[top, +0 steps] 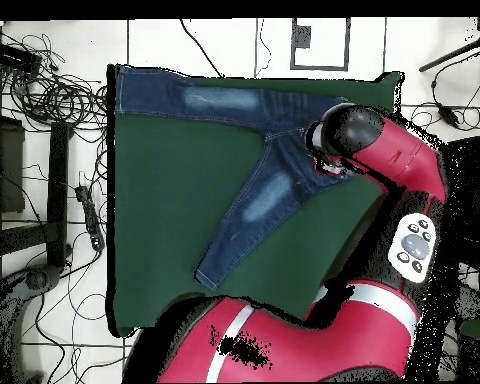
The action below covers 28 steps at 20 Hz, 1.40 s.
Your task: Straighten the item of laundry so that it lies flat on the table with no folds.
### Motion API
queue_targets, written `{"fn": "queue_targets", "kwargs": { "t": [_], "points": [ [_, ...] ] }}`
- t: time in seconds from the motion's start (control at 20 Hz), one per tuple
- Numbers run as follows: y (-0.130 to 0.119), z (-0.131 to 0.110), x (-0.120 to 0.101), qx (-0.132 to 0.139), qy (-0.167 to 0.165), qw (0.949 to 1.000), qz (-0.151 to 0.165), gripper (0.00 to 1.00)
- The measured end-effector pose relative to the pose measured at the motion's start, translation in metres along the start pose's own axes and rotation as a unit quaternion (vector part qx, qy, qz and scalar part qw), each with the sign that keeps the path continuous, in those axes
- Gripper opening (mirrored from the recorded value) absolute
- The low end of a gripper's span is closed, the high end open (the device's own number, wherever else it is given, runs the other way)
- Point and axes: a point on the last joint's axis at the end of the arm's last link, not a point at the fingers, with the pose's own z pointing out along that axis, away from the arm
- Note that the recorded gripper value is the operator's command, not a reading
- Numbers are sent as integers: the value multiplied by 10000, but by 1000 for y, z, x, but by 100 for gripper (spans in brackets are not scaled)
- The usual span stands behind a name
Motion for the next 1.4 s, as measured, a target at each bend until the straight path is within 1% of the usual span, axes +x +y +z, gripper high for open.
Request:
{"fn": "queue_targets", "kwargs": {
  "t": [0.2,0.4,0.5,0.65,0.7,0.8,0.85,1.0,1.2,1.4],
  "points": [
    [2,-2,-2,-27,-41,10000,-8,100],
    [7,-7,-12,-90,-193,9998,-20,100],
    [10,-11,-21,-133,-300,9995,-10,100],
    [12,-13,-29,-159,-359,9992,18,100],
    [14,-15,-36,-176,-391,9991,51,100],
    [15,-15,-42,-181,-404,9990,81,100],
    [17,-12,-49,-174,-406,9990,116,100],
    [18,-6,-56,-150,-407,9989,150,100],
    [19,6,-62,-123,-420,9989,167,100],
    [19,20,-60,-91,-437,9989,139,100]
  ]
}}
